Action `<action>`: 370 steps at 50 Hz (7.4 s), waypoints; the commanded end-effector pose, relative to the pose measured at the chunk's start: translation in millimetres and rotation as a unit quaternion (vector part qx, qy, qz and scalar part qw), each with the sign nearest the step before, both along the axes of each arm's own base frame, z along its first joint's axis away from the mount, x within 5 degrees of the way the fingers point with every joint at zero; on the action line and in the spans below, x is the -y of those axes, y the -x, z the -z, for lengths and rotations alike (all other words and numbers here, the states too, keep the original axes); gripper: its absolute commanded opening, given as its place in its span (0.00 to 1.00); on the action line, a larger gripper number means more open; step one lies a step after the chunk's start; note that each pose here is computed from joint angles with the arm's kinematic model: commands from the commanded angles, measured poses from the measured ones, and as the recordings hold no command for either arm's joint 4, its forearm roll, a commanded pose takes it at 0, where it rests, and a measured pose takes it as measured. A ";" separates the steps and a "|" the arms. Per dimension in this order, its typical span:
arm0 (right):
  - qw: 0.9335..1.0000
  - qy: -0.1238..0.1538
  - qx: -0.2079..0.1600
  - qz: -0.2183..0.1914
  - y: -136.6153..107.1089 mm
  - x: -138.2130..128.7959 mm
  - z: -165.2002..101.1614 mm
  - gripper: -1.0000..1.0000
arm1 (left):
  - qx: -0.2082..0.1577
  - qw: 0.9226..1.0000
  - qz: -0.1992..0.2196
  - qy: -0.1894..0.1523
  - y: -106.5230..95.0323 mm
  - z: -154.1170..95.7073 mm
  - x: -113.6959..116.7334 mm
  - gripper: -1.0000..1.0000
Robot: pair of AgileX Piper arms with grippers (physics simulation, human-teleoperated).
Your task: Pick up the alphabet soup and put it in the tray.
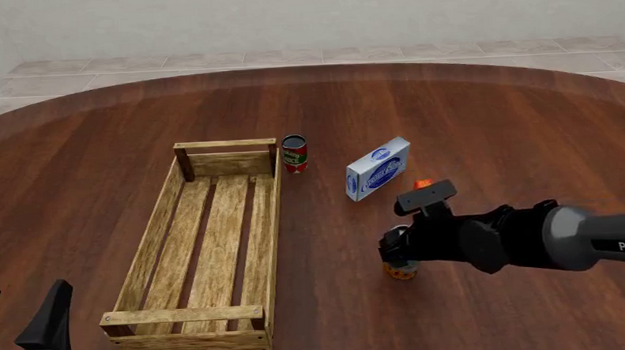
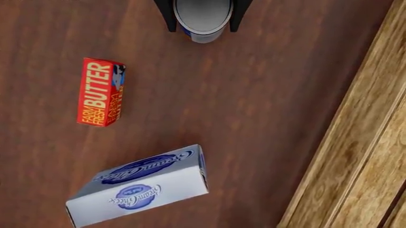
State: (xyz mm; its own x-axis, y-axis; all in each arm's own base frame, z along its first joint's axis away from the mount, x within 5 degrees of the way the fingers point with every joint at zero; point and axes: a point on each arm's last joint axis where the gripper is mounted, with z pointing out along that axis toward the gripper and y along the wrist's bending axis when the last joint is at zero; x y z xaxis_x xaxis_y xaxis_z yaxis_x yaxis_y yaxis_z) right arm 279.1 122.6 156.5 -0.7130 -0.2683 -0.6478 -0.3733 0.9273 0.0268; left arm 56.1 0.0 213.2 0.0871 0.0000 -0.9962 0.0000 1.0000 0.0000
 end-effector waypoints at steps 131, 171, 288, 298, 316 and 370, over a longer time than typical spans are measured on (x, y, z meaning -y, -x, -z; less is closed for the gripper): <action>0.947 -0.008 0.093 -0.306 1.9 -252.0 -115.4 0.00 | 0.000 1.000 0.000 0.000 0.0 0.0 0.0 1.00; 0.949 -0.002 0.064 -0.308 8.3 -263.7 -78.9 0.00 | 0.000 1.000 0.000 0.000 0.0 0.0 0.0 1.00; 0.956 -0.010 0.033 -0.290 10.3 -272.4 -26.4 0.00 | 0.000 1.000 0.000 0.000 0.0 0.0 0.0 1.00; 0.957 -0.012 0.031 -0.287 9.3 -273.0 -23.1 0.00 | 0.000 1.000 0.000 0.000 0.0 0.0 0.0 1.00; 0.959 -0.012 0.028 -0.282 6.2 -273.1 -16.8 0.00 | 0.000 1.000 0.000 0.000 0.0 0.0 0.0 1.00; 0.963 -0.012 0.014 -0.268 -0.8 -275.1 -4.1 1.00 | 0.000 1.000 0.000 0.000 0.0 0.0 0.0 1.00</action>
